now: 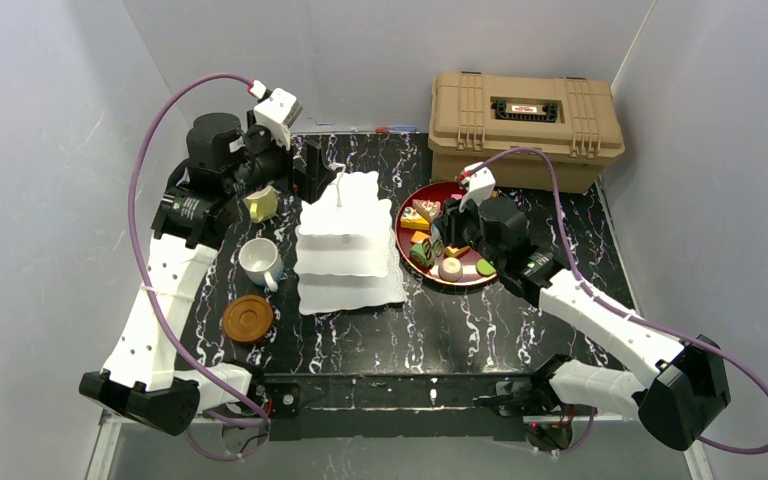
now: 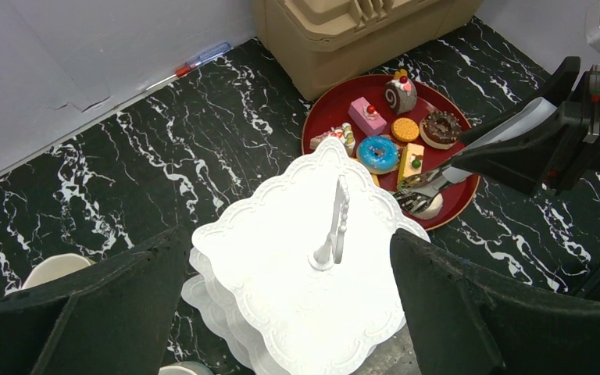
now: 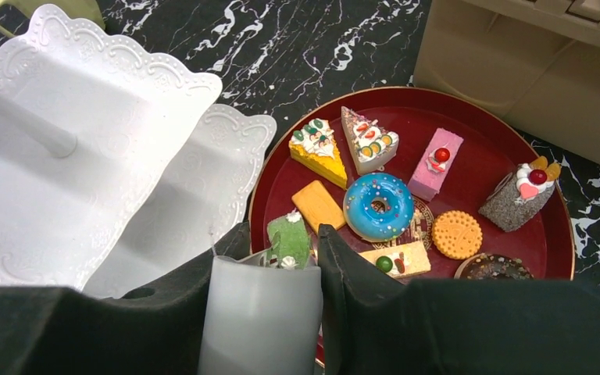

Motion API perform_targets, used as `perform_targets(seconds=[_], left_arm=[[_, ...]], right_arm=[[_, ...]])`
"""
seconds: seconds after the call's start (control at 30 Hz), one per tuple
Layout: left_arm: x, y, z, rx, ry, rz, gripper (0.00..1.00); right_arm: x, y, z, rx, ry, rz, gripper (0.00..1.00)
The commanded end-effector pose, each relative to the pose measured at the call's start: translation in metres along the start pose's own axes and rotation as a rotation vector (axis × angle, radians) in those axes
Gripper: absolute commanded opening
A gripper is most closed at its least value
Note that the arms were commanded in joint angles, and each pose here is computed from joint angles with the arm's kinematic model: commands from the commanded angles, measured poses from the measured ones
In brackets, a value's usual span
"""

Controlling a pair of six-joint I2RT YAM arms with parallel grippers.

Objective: Serve the afternoon tea
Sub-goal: Pick up the desert from the tray.

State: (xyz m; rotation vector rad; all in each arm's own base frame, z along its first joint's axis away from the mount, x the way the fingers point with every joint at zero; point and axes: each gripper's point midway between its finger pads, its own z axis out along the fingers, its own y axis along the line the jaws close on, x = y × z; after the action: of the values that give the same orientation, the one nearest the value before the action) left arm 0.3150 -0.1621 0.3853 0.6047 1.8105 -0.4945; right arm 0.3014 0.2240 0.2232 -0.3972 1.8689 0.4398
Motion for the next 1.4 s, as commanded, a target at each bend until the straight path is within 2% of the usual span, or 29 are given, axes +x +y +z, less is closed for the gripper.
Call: perform_targets(seconds=[0.0, 0.3, 0.7, 0.97, 1.13, 1.37], left_arm=[[-0.012, -0.002, -0.011, -0.001, -0.04, 0.019, 0.98], [-0.017, -0.001, -0.011, -0.009, -0.055, 0.021, 0.98], [-0.02, 0.003, -0.012, -0.027, -0.069, 0.027, 0.98], [-0.019, 0.005, -0.011, -0.029, -0.064, 0.03, 0.98], [-0.02, 0.005, -0.012, -0.031, -0.066, 0.032, 0.98], [-0.02, 0.004, -0.012, -0.028, -0.069, 0.023, 0.98]], right_arm=[[-0.04, 0.005, -0.002, -0.021, -0.104, -0.014, 0.43], [-0.041, 0.005, 0.007, -0.02, -0.104, -0.032, 0.52], [-0.032, 0.008, 0.029, -0.049, -0.105, -0.011, 0.51], [-0.021, 0.011, 0.044, -0.082, -0.1, -0.027, 0.45], [-0.009, 0.009, 0.041, -0.081, -0.082, -0.038, 0.41], [0.01, 0.005, 0.029, -0.082, -0.049, -0.053, 0.43]])
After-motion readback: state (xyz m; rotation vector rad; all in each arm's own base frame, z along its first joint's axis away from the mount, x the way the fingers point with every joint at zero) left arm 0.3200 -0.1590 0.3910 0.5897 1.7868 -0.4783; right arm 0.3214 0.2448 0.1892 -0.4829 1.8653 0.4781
